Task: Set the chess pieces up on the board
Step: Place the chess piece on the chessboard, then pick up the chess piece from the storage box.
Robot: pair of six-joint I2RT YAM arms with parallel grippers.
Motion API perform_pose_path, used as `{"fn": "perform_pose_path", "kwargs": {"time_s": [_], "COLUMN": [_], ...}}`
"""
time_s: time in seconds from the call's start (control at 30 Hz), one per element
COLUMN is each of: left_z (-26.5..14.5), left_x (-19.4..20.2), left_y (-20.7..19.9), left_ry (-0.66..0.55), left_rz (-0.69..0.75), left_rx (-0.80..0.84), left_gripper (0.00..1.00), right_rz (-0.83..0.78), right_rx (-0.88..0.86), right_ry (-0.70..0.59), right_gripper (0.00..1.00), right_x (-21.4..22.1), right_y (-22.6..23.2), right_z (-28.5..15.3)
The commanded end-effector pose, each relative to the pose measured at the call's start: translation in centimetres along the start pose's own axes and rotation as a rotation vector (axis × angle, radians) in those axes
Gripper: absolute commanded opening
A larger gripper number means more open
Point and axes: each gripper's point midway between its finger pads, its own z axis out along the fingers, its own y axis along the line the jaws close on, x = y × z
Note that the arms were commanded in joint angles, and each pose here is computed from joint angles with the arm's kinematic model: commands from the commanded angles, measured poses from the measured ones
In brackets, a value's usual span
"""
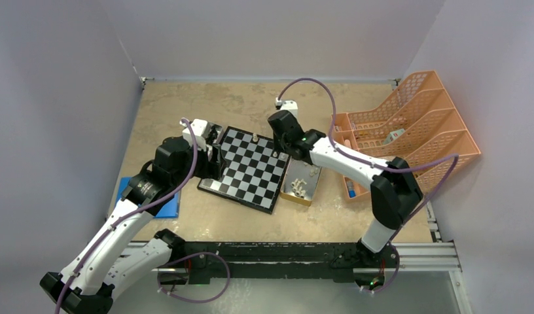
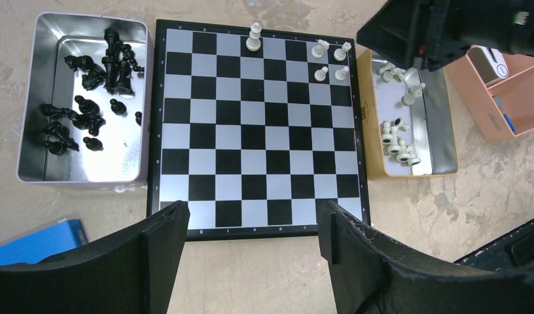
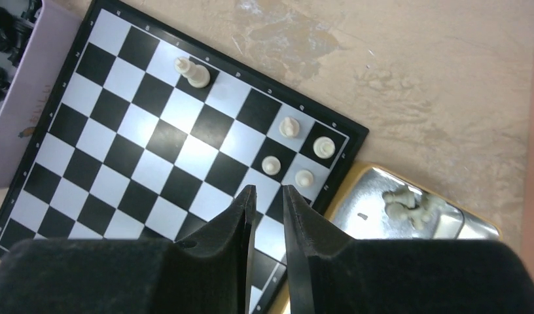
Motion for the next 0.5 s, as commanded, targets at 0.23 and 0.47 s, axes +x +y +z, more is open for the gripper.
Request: {"fn": "perform_pose_path", "kwargs": {"time_s": [0.23,0.47], "left_z": [-0.3,-0.2], "left_x": [-0.8,-0.8], "left_y": [-0.4,-0.7], "left_ry": [-0.042,-0.04], "left_rz": [-0.001,0.006], "left_rx": [0.024,0.039], "left_gripper": [0.72,0.72], "right_rz": [0.06,0.1], "right_rx": [0.106,0.157], "right_ry": [0.02,0.09], "right_gripper": [0.26,0.28], "right_x": [2.2,4.9], "right_y": [-6.0,-9.9], "right_z": [-2.6,-1.8]}}
